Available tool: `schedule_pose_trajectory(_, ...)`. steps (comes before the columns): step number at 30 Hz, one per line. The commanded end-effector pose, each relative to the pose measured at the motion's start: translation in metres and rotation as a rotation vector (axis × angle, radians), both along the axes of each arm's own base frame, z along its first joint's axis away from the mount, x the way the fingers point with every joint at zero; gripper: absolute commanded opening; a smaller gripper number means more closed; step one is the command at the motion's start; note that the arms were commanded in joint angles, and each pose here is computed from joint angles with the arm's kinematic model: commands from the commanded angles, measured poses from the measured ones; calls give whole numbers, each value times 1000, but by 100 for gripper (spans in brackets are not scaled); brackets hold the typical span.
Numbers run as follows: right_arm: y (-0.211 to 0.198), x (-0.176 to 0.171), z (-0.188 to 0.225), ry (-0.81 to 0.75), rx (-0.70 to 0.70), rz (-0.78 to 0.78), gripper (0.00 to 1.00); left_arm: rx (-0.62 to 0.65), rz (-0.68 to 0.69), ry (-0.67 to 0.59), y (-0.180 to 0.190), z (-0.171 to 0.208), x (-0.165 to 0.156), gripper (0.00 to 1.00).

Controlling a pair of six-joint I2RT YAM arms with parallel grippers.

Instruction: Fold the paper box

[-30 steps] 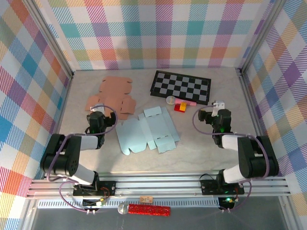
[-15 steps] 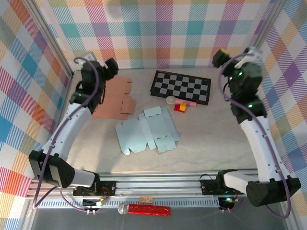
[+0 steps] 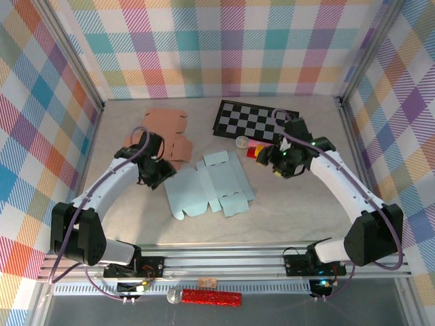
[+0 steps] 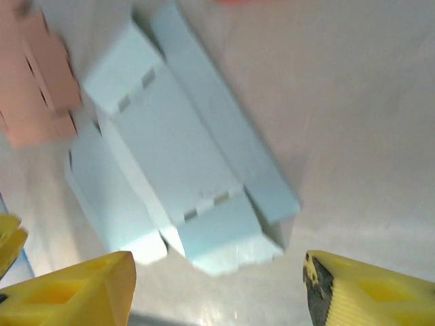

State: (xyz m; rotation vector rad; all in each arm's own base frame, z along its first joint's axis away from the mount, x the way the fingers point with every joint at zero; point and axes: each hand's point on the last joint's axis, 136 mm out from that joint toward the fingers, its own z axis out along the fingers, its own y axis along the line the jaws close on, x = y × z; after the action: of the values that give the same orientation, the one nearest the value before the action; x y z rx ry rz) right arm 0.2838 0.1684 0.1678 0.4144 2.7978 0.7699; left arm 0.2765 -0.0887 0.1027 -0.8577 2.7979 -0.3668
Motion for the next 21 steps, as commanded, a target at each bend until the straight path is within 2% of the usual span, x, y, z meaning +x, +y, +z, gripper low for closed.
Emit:
schedule_pose_trajectory(1,36,-14,-6,57,127,101,65,-64,14,52,4,-14,-20,55)
schedule_pose_trajectory(5,71,-13,-30,128,181,170,63,-116,3,-16,-2,-26,-4,60)
schedule_pose_trajectory(12,124,-3,-55,190,209,250,60,-198,5,-69,-4,-43,8,61)
schedule_pose_trajectory(21,148,17,-83,250,230,254,58,-208,-7,-44,-4,-64,-1,61)
